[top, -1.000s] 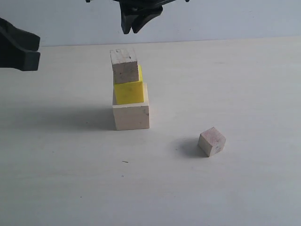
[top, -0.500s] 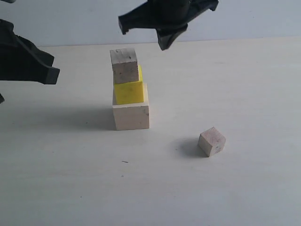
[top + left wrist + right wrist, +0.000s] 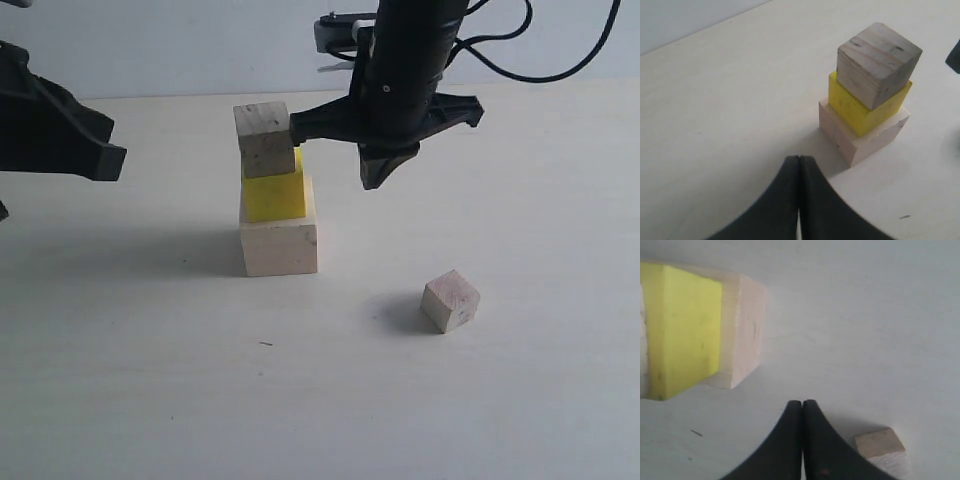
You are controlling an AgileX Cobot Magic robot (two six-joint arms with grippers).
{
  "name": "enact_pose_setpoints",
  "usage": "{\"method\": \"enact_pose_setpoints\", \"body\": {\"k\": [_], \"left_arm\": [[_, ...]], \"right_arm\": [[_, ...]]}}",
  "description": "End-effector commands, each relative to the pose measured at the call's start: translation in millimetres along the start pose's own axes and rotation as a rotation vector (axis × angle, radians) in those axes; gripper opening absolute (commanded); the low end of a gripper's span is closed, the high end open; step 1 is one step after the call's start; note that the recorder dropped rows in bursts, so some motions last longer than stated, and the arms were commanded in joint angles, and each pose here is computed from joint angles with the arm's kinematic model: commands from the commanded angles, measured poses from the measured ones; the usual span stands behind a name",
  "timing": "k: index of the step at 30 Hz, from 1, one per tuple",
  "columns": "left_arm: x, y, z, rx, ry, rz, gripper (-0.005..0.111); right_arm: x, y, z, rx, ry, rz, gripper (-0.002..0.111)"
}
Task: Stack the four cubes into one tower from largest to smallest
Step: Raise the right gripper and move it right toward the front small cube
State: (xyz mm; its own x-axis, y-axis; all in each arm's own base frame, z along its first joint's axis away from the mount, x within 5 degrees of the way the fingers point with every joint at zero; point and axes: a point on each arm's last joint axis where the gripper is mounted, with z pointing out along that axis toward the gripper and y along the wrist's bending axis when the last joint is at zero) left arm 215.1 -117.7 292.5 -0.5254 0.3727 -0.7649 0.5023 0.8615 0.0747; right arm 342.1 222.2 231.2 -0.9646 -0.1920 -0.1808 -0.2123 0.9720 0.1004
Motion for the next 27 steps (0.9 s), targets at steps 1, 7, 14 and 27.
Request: {"method": "enact_pose_setpoints", "body": {"k": [1, 7, 14, 27], "left_arm": [[0, -1.0, 1, 0.003, 0.004, -0.006, 0.000], [0, -1.0, 1, 0.003, 0.002, -0.006, 0.000], [3, -1.7, 12, 0.005, 0.041, -0.005, 0.000], [14, 4.9, 40, -0.011, 0.137, -0.035, 0.000]], "right_arm": [[-4, -6, -1, -0.041, -0.033, 0.029, 0.000], [-9, -29, -28, -0.082, -0.088, 0.062, 0.000], [6, -72, -46, -0.156, -0.138, 0.127, 0.000], [37, -94, -2, -0.588, -0.180, 0.163, 0.000]]}}
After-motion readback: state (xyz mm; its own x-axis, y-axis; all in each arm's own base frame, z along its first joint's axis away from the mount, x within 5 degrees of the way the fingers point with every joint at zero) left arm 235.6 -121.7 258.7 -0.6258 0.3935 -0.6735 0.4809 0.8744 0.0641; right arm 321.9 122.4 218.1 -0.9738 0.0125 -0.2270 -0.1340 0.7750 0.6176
